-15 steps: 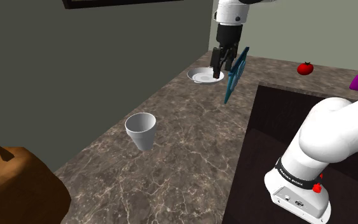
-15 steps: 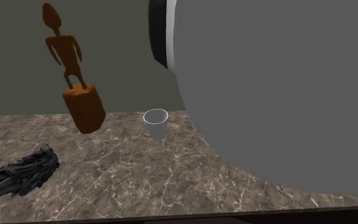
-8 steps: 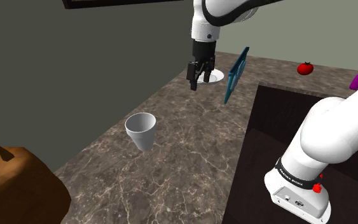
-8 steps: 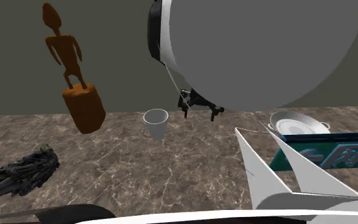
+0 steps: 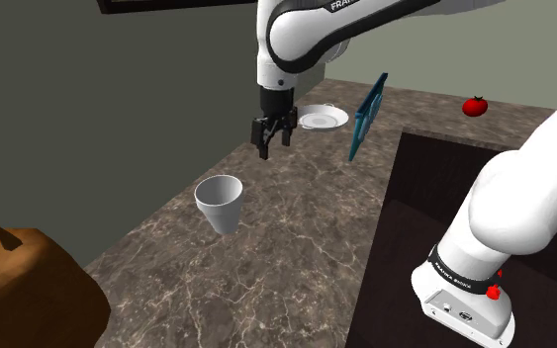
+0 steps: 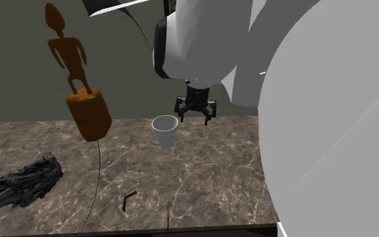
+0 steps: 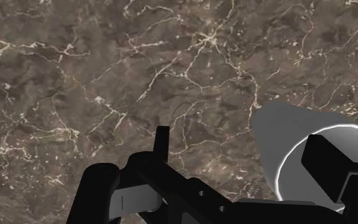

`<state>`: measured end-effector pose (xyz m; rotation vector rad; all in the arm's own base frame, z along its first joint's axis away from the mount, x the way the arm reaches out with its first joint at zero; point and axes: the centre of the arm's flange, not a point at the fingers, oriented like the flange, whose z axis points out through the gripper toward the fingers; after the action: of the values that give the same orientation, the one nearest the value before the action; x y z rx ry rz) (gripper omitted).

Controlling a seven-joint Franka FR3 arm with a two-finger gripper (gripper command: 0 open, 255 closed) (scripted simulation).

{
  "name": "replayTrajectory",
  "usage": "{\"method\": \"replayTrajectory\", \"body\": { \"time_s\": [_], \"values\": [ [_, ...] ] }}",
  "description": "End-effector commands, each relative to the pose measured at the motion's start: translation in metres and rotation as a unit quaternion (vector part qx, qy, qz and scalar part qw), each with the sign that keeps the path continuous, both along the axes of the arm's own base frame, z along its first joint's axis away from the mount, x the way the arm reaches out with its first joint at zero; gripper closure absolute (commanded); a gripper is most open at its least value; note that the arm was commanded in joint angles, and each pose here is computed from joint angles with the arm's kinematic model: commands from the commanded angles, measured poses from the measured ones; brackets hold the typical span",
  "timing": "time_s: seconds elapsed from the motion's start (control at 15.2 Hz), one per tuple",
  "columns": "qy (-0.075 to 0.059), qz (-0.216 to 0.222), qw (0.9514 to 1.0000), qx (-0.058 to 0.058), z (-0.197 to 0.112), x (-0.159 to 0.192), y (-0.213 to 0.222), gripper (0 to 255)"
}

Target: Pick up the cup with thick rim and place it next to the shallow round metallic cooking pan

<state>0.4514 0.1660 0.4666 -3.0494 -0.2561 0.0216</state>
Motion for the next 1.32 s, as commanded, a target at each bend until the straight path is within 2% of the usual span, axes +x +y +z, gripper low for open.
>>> {"method": "replayTrajectory", "body": {
  "time_s": [0.0, 0.46, 0.99, 1.25],
  "values": [
    [0.000, 0.003, 1.0000, 0.004, -0.017, 0.015, 0.019, 0],
    [0.001, 0.012, 0.9998, 0.017, -0.059, 0.063, 0.082, 0],
    [0.001, 0.012, 0.9998, 0.017, -0.101, 0.065, 0.090, 0],
    [0.001, 0.012, 0.9998, 0.017, -0.101, 0.065, 0.090, 0]
  ]
}}
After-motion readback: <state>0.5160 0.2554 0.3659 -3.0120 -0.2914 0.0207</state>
